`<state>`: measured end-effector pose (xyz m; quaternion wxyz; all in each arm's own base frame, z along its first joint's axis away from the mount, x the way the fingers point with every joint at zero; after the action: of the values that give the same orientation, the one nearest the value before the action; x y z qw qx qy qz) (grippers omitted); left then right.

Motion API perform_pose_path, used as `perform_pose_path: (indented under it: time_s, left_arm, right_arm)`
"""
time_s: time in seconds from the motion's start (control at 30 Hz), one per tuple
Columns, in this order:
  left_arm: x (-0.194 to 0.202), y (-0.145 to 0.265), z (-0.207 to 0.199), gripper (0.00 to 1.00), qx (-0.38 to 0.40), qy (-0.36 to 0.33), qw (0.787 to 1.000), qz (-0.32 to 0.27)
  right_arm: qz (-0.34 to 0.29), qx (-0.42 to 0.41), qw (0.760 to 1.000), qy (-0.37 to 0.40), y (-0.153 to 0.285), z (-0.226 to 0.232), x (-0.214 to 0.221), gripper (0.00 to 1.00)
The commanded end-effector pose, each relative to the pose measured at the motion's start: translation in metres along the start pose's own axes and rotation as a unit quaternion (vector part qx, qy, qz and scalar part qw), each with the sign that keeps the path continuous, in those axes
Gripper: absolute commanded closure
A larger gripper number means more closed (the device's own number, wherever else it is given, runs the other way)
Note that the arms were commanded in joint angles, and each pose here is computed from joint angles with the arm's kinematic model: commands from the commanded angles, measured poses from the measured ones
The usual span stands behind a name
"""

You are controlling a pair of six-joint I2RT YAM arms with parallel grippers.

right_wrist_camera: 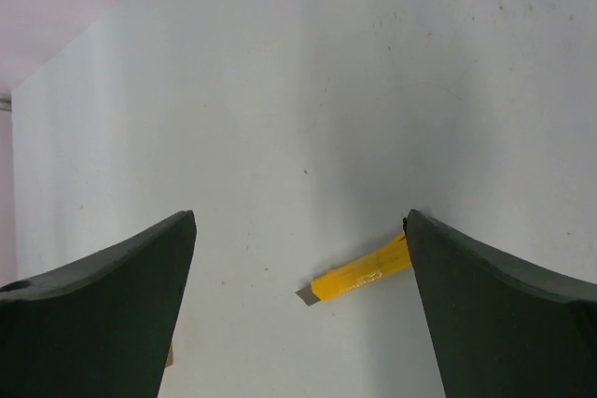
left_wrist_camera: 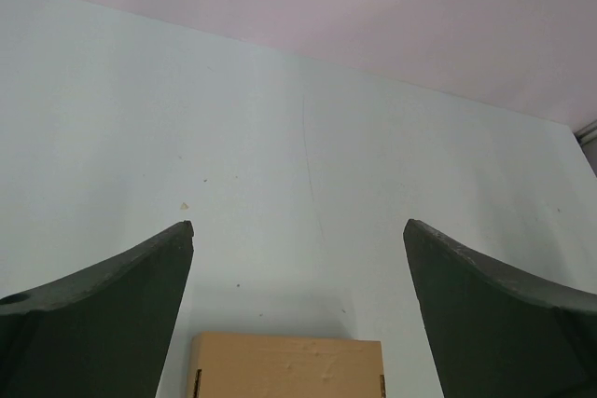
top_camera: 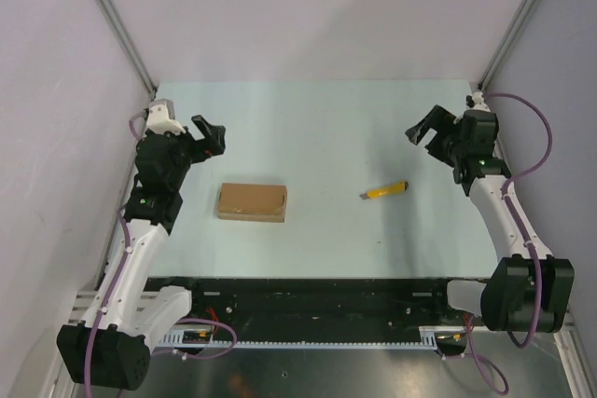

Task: Unpack the express box

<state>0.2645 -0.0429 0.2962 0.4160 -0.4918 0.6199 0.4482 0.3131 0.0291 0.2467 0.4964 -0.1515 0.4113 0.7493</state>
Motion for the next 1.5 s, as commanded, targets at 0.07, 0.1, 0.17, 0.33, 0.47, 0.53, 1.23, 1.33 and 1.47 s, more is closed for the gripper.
perform_pose_path:
  time_s: [0.07, 0.1, 0.17, 0.33, 0.47, 0.53, 1.23, 1.33, 1.47]
  left_arm:
    - [-0.004, 0.0, -0.001, 0.0, 0.003, 0.006, 1.0, -0.015]
    - [-0.001, 0.001, -0.003, 0.0, 0.019, -0.001, 1.0, -0.009]
    - [0.001, -0.001, -0.005, 0.01, 0.037, -0.008, 0.999, 0.001]
    - [0.013, -0.002, 0.011, 0.0, -0.045, 0.007, 0.999, 0.026]
    - [0.032, 0.014, 0.062, 0.0, -0.29, 0.017, 0.955, 0.065]
    - [0.045, 0.02, 0.089, 0.0, -0.344, 0.034, 0.933, 0.101]
    - [0.155, -0.012, 0.052, 0.08, -0.083, 0.225, 0.92, 0.31]
    - [0.164, -0.013, 0.045, 0.16, -0.063, 0.222, 0.913, 0.336]
    - [0.164, -0.016, 0.035, 0.21, -0.045, 0.199, 0.918, 0.34]
  right_arm:
    - [-0.016, 0.022, 0.998, 0.057, 0.003, 0.023, 0.011, 0.01]
    - [-0.011, 0.025, 0.998, 0.063, 0.002, 0.025, 0.017, 0.01]
    - [-0.008, 0.039, 0.996, 0.078, 0.001, 0.028, 0.025, 0.02]
    - [0.031, -0.019, 0.989, 0.146, 0.002, 0.065, 0.065, 0.07]
    - [0.056, -0.04, 0.984, 0.167, 0.0, 0.083, 0.092, 0.11]
    - [0.078, -0.043, 0.98, 0.178, -0.003, 0.088, 0.111, 0.1]
    - [0.157, -0.057, 0.957, 0.236, -0.012, 0.107, 0.194, 0.13]
    - [0.15, -0.039, 0.96, 0.234, -0.01, 0.102, 0.187, 0.13]
    - [0.142, -0.007, 0.963, 0.228, -0.007, 0.092, 0.178, 0.14]
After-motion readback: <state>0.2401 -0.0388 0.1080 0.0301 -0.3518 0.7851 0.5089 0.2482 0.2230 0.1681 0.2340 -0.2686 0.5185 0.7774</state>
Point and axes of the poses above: each gripper's point midway between its finger pads, its own y axis back along the fingers, its own z axis along the line the jaws close on, x = y × z, the point moved 8 cm from there along y, back along the fingers, and after that the axes turned 6 degrees about -y, right-handed, at the moved point
